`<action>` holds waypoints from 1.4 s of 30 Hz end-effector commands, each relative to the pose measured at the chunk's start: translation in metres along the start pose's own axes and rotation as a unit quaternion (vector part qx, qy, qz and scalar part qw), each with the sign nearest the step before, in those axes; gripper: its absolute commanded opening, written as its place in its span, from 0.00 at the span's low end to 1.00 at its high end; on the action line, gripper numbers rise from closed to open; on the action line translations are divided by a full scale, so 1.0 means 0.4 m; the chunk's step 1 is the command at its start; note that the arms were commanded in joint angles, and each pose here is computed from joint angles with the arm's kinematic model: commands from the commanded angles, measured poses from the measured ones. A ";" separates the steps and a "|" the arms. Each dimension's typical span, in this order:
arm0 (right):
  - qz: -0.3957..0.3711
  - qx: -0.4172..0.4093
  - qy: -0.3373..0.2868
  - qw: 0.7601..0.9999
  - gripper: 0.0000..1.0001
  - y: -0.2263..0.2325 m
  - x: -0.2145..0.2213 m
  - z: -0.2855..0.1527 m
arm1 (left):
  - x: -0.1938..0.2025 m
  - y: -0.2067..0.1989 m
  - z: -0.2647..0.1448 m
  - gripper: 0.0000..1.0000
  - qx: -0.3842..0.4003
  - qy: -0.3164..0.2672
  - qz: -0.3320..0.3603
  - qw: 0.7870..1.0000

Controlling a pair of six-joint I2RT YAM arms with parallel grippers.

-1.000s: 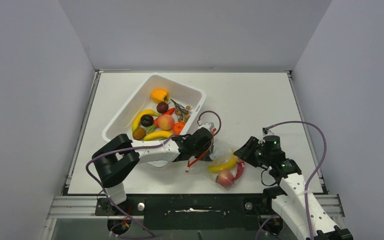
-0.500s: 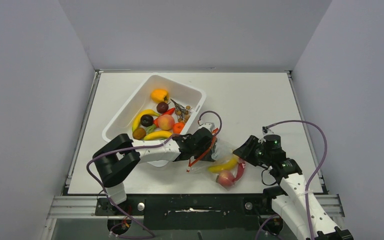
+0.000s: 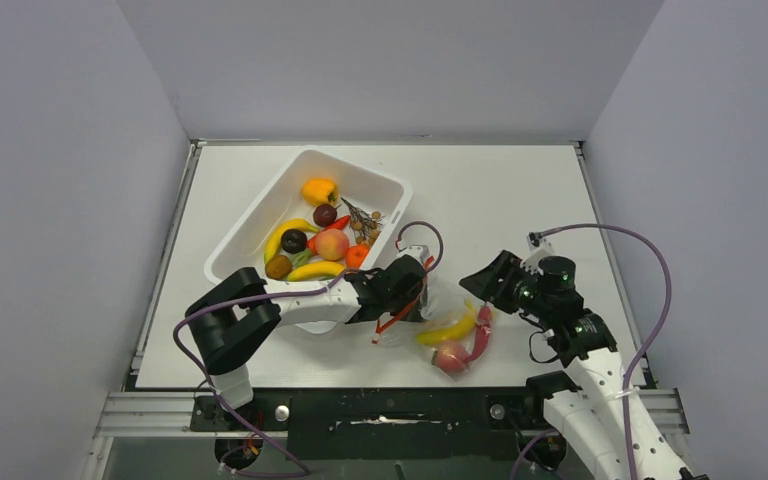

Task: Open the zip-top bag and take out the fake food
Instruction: Pick up the fake fruit from the zipper food storage bag.

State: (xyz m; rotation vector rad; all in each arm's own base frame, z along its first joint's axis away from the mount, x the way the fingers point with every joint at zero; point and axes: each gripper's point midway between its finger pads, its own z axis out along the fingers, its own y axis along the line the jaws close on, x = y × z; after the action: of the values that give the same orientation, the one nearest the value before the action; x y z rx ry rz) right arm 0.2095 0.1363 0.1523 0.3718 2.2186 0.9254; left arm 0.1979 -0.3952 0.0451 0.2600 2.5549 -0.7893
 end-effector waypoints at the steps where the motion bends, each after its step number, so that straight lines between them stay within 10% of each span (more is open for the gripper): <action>1: -0.032 -0.072 -0.015 0.997 0.54 0.115 -0.037 -0.020 | -0.024 -0.025 -0.007 0.08 0.016 -0.020 -0.001 1.000; 27: -0.054 -0.067 0.022 0.996 0.52 0.268 0.055 0.089 | -0.027 -0.025 -0.013 0.04 0.013 -0.020 -0.001 1.000; 42: -0.056 -0.010 0.047 0.997 0.12 0.190 0.092 0.094 | -0.025 -0.012 -0.018 0.03 0.002 -0.022 -0.002 1.000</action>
State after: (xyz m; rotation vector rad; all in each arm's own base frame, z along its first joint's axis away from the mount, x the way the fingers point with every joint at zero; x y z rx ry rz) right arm 0.2089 0.2324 0.1561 0.1919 2.3393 0.9258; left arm 0.1985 -0.3947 0.0446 0.2533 2.5522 -0.7873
